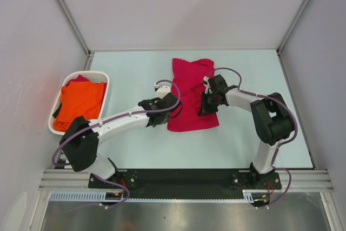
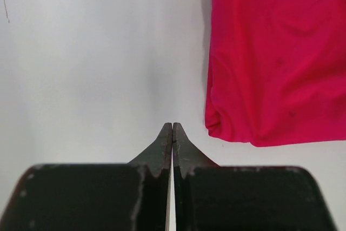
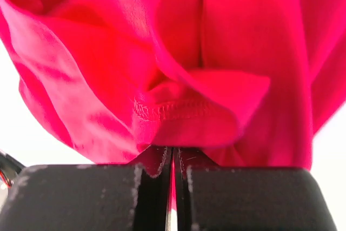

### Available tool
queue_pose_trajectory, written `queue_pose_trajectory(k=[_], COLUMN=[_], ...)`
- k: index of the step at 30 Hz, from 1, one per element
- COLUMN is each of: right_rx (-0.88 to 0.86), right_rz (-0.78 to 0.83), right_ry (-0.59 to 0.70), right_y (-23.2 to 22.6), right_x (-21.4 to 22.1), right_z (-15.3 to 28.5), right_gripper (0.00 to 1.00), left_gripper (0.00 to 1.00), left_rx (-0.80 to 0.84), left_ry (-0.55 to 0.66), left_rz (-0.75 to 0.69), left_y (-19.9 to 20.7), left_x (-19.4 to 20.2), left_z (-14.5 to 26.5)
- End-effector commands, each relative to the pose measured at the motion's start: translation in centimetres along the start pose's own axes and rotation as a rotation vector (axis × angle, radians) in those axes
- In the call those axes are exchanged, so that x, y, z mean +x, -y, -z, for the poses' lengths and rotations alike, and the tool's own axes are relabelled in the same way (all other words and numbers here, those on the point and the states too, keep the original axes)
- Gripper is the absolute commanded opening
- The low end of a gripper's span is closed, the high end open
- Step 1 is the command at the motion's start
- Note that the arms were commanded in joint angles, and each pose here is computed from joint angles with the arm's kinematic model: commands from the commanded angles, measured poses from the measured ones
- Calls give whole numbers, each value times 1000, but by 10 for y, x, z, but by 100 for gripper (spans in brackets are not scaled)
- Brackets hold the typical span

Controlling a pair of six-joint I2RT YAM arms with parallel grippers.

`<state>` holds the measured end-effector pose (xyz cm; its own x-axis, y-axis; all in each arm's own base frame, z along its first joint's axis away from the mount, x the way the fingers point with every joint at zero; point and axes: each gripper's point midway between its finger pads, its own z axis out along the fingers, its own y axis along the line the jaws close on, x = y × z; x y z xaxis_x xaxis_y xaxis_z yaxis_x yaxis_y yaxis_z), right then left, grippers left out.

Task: Fold and stack the t-shirts
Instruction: Fold the folded rectangular tshirt in 1/3 of the way

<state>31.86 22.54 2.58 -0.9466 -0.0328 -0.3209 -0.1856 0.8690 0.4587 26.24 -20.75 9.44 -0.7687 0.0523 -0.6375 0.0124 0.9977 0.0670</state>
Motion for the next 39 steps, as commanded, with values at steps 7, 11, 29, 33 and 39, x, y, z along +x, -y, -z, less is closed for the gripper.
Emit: queue_pose_trajectory(k=[7,11,29,33,39], right_rx=[-39,6,561,441,151], right_rz=[37,44,-110,-177,-279], right_ry=[160,202,815,727,516], right_y=[-30,-24,67,79,71], right_x=[-75,-92,-101,-60,-4], right_z=[4,4,174,179,142], right_gripper=[0,0,16,59,87], left_gripper=[0,0,13,77,98], left_rx=[-12,-26,-90,-62,42], left_ry=[35,20,3,-34,-106], left_rz=[17,7,7,22,83], left_y=[2,2,-13,-6,13], left_x=[-14,-10,10,24,45], left_z=[1,-3,-18,-29,-44])
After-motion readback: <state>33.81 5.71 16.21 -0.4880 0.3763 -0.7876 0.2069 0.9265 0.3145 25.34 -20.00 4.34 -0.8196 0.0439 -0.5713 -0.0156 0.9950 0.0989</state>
